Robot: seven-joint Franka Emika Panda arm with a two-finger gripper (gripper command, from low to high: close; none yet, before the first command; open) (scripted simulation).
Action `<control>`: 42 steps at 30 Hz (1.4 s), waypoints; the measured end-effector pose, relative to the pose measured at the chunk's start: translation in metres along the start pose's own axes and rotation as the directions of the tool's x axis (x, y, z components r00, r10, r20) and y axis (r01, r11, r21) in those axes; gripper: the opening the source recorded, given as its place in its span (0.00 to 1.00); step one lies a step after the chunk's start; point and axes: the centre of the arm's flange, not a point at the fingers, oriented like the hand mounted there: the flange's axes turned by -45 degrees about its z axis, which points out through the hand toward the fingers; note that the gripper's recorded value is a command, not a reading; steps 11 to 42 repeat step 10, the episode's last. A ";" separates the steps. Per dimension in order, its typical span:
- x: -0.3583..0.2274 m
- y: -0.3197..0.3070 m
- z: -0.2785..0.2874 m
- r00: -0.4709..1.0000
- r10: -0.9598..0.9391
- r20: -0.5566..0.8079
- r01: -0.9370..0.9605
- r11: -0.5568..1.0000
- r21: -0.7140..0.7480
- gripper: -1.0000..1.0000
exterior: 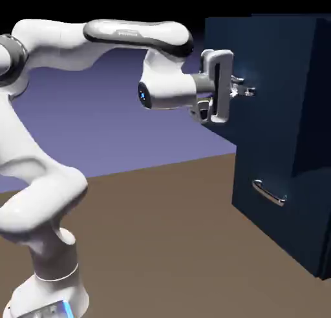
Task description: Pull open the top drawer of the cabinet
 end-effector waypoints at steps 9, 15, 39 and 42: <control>0.000 0.000 -0.099 1.000 0.000 0.000 0.000 1.000 -0.001 1.00; 0.000 0.000 -0.099 1.000 0.000 0.000 0.000 1.000 -0.001 1.00; 0.000 0.000 -0.099 1.000 0.000 0.000 0.000 1.000 -0.001 1.00; 0.000 0.000 -0.099 1.000 0.000 0.000 0.000 1.000 -0.001 1.00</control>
